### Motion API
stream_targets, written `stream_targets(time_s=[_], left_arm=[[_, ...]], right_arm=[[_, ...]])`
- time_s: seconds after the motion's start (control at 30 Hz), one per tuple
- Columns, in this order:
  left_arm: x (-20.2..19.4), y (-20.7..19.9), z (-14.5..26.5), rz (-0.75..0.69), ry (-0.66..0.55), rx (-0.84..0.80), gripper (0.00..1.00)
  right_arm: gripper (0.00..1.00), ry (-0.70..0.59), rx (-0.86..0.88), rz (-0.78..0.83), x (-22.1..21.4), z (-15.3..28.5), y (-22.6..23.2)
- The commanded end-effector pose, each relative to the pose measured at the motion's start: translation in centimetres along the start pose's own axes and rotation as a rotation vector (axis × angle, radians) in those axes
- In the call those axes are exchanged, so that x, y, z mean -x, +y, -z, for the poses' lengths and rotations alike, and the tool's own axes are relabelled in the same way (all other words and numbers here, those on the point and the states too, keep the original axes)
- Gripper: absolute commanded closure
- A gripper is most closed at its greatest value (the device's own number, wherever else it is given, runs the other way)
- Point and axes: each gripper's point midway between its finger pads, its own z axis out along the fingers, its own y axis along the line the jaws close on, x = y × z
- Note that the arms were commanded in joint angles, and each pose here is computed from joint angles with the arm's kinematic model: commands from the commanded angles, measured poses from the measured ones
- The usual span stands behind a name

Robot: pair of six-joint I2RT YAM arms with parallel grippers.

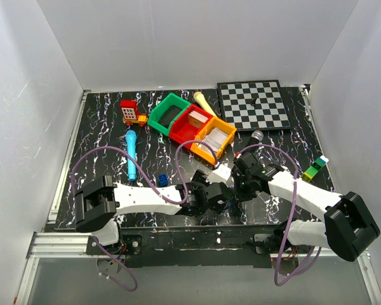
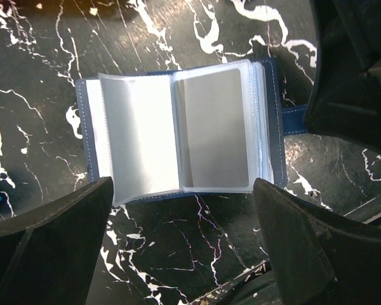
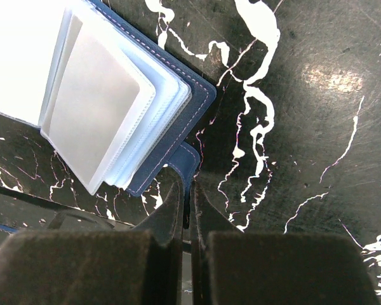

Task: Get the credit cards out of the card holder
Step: Remove the credit card from the card holder.

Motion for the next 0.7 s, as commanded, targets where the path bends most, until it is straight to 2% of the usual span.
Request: stream_targets(time_s=[0.0, 0.13, 0.23, 0.33, 0.5, 0.67], left_arm=[[2.2, 1.4, 1.2, 0.059, -0.071, 0.029, 0.08], [2.2, 1.7, 0.9, 0.063, -0.064, 0.030, 0.08], [2.5, 0.5, 0.9, 0.032, -0.068, -0.033, 0.06], [2.2, -0.8, 0.7, -0.027, -0.063, -0.083, 0.02], [1.4, -2.6, 1.2, -0.160, -0.107, -0.077, 0.02], [0.7, -3.3, 0.4, -0.210, -0.066, -0.064, 0.02]], right_arm=[[0.99, -0.015, 0.015, 0.009, 0.2, 0.3, 0.2], [0.99, -0.015, 0.017, 0.011, 0.2, 0.3, 0.2], [0.99, -0.012, 0.015, 0.009, 0.1, 0.2, 0.1], [0.99, -0.009, 0.015, 0.010, 0.1, 0.1, 0.1], [0.99, -0.008, 0.016, 0.009, 0.1, 0.1, 0.1], [0.99, -0.001, 0.015, 0.012, 0.1, -0.1, 0.2]])
